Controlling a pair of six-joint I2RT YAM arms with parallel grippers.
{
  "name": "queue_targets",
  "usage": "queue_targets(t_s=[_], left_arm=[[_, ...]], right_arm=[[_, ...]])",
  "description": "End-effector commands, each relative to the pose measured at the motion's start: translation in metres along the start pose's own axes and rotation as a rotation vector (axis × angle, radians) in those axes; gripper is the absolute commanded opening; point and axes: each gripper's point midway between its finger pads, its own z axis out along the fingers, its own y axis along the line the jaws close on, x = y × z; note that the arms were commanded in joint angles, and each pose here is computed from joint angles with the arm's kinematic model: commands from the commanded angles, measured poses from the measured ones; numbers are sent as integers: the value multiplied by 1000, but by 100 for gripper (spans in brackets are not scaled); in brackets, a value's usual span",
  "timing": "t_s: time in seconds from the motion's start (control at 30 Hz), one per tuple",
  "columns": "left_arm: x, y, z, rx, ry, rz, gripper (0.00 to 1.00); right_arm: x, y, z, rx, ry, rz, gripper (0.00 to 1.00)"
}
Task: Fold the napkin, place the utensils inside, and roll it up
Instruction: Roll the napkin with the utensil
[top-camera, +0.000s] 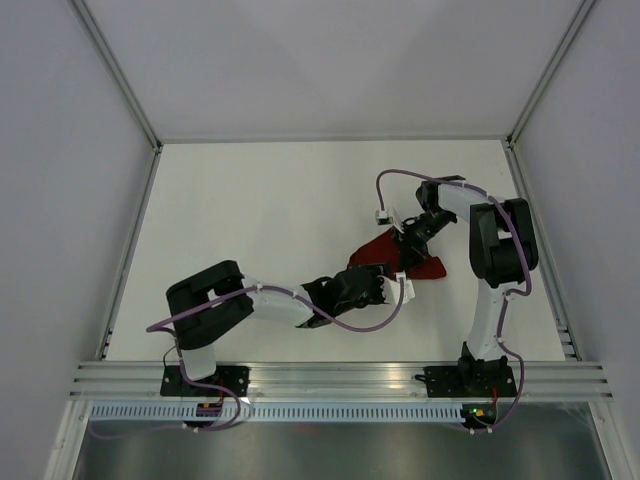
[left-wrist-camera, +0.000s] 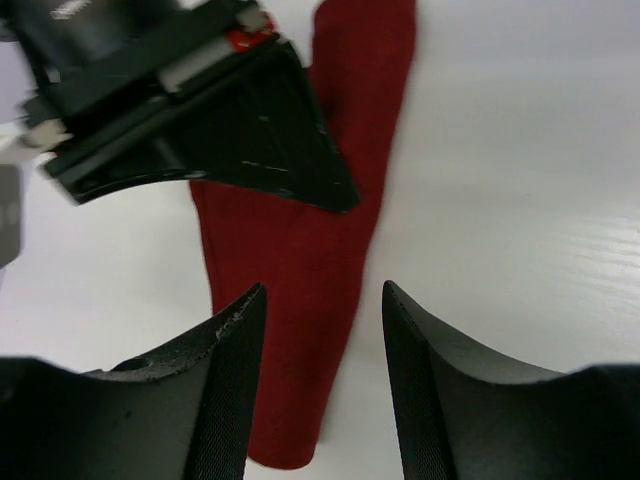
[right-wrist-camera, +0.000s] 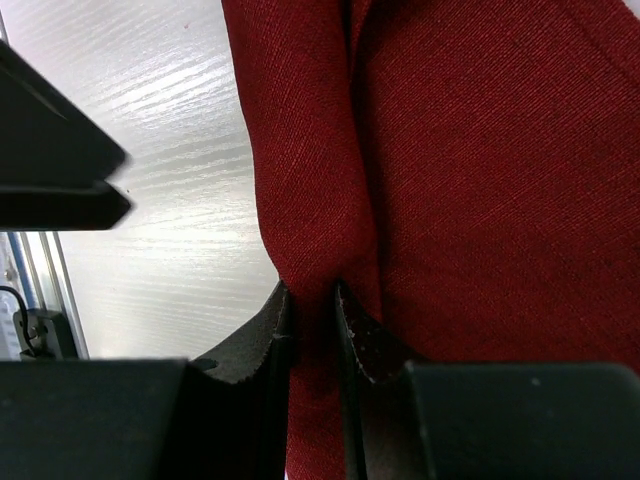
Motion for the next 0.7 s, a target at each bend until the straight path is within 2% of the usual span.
queue_targets(t_s=[0.0, 0.5, 0.67], left_arm=[[-8, -1, 15, 13, -4, 180, 56], [24, -17, 54, 53, 56, 312, 59], [37, -12, 59, 81, 97, 302, 50]], right_arm=[[16, -3, 15, -55, 44, 12, 6], [13, -11, 13, -40, 51, 29, 5], [15, -11, 13, -32, 55, 27, 4]])
